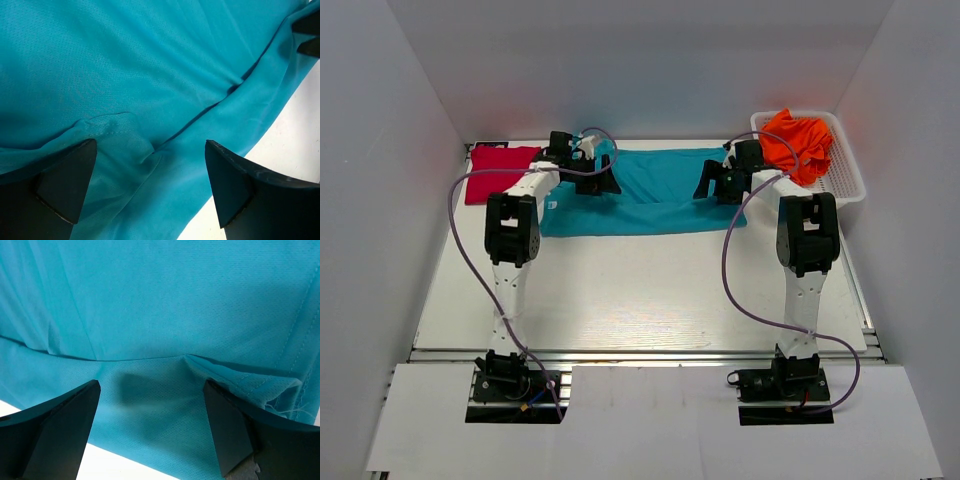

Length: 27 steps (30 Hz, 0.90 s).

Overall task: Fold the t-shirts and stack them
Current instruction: Fold the flattened tshirt in 1/3 of the way

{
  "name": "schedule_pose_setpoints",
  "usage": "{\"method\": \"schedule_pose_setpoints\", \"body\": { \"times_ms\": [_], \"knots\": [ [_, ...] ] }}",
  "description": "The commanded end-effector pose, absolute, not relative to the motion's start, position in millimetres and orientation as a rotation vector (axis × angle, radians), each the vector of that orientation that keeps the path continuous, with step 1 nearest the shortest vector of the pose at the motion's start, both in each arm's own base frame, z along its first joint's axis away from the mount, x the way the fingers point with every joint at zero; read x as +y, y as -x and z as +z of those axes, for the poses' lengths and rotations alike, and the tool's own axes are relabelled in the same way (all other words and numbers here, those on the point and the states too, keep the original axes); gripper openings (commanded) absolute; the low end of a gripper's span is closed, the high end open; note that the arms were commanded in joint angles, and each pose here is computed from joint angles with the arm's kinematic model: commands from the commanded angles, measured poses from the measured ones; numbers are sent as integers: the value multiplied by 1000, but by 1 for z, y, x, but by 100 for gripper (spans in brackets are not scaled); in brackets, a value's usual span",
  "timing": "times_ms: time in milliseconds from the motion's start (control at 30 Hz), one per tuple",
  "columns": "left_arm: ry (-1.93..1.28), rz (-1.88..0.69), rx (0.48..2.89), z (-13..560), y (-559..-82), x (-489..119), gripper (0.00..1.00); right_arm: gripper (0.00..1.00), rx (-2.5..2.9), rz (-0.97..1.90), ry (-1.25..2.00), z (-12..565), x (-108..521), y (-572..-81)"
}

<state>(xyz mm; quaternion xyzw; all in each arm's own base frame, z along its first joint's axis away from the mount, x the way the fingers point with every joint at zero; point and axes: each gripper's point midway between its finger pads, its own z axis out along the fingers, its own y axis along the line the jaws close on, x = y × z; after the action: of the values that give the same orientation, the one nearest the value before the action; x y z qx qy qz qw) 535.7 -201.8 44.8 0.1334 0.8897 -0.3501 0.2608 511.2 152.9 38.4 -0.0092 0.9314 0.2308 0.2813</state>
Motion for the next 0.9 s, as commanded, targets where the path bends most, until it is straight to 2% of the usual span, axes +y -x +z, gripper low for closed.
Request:
{"method": "schedule_pose_setpoints", "body": {
  "times_ms": [0, 167, 200, 267, 367, 567, 700, 800, 867],
  "knots": [
    [-343, -954, 2465, 24, -534, -202, 100, 90, 2550, 632, -16, 23, 147, -501],
    [-277, -944, 2562, 3, -492, -192, 100, 90, 2553, 665, -47, 24, 151, -478],
    [-230, -931, 2645, -18, -461, -185, 100, 90, 2568, 684, -70, 17, 152, -467],
    [-222, -874, 2628, 3, -445, -180, 100, 90, 2553, 704, -76, 25, 151, -450],
    [-145, -865, 2716, -7, -383, -172, 100, 90, 2591, 728, -100, 16, 151, -399],
    [6, -793, 2799, -4, -304, -150, 100, 90, 2591, 711, -121, 17, 141, -325],
    [15, -766, 2766, 22, -273, -147, 100, 90, 2600, 766, -36, 22, 148, -285],
    [6, -737, 2656, 54, -276, -146, 100, 90, 2535, 777, 32, 39, 154, -278],
    [25, -709, 2574, 76, -289, -144, 100, 90, 2436, 755, 72, 65, 156, -291]
  ]
}}
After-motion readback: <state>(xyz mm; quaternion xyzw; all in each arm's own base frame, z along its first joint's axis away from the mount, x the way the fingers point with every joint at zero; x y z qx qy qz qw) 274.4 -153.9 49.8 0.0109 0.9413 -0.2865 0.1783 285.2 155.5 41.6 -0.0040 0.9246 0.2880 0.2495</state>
